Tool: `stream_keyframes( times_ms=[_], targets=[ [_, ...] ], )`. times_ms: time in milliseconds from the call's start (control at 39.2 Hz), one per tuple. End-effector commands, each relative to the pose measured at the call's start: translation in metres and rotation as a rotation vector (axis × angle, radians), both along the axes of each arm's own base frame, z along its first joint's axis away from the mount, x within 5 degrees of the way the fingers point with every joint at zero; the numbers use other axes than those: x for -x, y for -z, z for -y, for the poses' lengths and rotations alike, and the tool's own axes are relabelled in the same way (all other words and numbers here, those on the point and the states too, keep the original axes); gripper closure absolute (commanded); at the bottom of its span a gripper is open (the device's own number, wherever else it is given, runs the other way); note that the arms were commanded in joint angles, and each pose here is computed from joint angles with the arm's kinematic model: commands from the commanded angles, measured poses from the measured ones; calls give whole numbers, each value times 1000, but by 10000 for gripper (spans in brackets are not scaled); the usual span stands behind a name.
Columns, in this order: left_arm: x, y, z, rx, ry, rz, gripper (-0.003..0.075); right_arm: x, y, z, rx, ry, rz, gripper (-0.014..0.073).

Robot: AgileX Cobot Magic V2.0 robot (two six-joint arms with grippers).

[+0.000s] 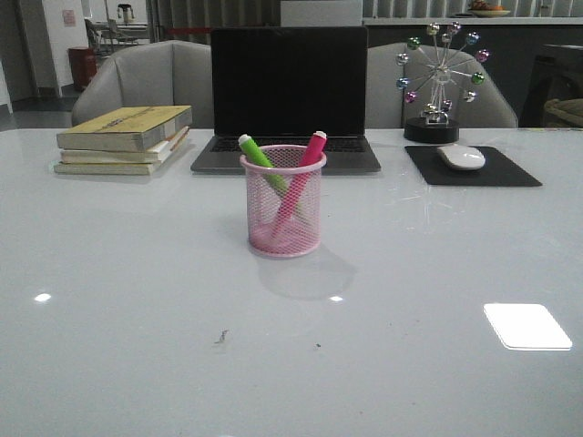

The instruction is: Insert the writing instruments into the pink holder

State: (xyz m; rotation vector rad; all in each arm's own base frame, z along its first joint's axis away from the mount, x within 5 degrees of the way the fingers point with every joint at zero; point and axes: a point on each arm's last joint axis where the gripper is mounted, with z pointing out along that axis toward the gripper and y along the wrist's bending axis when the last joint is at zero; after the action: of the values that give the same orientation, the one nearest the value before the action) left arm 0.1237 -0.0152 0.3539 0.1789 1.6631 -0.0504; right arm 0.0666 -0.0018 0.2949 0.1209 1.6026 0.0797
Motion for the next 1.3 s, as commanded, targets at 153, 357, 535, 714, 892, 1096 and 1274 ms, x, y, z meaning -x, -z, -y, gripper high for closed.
stream_keyframes(
  times_ms=[153,357,535,714,892,1096,1274],
  targets=[
    [1,-17,-2,18,-26,106,390,2,48,-1,12,-15,171,539],
    [1,-17,-2,18,-26,106,390,11,74,-2,13,-16,221,539],
    [1,-17,-2,19,-27,108,390,12,87,-1,11,-13,159,539],
    [1,-17,-2,18,-26,105,390,11,94,-1,10,-10,84,539],
    [1,-17,-2,18,-26,105,390,11,97,-1,9,-9,55,539],
    [1,-17,-2,18,-26,105,390,11,96,-1,9,-9,57,539],
    [1,-17,-2,18,-26,105,390,11,96,-1,9,-9,57,539]
  ],
)
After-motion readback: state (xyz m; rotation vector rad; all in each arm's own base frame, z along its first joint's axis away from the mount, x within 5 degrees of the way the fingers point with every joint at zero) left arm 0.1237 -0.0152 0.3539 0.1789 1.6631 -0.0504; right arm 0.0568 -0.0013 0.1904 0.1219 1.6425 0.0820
